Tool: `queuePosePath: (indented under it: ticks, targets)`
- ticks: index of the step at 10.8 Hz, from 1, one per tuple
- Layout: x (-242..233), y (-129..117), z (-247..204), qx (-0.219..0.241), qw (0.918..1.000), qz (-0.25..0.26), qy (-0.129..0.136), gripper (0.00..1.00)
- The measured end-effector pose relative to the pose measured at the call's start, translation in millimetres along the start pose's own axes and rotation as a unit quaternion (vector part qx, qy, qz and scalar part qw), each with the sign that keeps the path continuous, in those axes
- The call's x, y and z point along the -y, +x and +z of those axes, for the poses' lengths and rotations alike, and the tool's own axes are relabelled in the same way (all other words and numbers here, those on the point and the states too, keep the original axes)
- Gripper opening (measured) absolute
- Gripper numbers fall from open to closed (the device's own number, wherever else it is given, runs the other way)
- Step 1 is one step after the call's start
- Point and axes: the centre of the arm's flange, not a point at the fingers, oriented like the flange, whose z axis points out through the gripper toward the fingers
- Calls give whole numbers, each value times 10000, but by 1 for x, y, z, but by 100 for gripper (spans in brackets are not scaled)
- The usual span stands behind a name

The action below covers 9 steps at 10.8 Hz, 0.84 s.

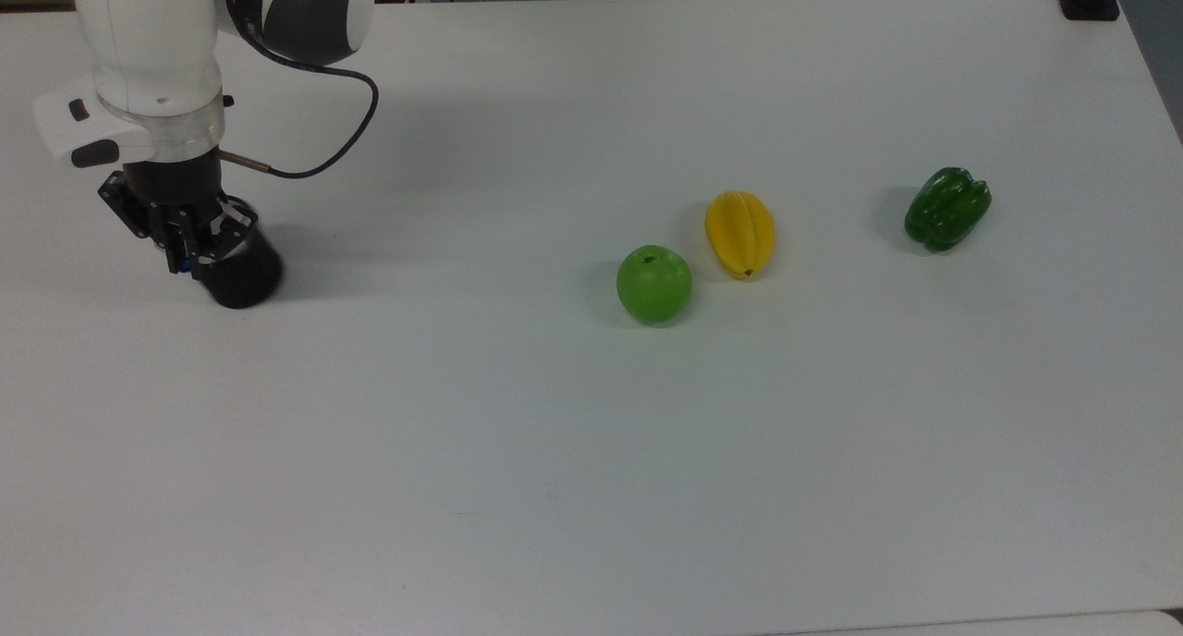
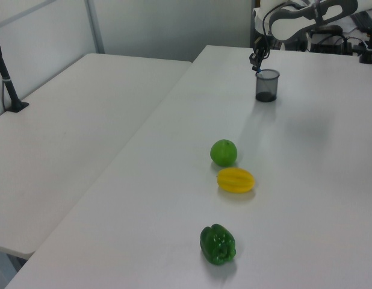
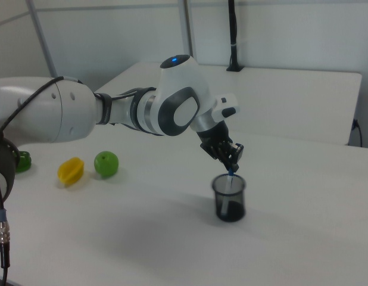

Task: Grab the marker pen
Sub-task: 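Lower the gripper into the cup and close on the blue-capped marker, then lift the marker up out of the pen cup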

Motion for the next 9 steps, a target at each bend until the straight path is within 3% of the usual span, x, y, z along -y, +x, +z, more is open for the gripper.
queuePosePath:
  ticks: [9]
  targets:
    - [-5, 6, -15, -140, 9999, 26, -34, 18]
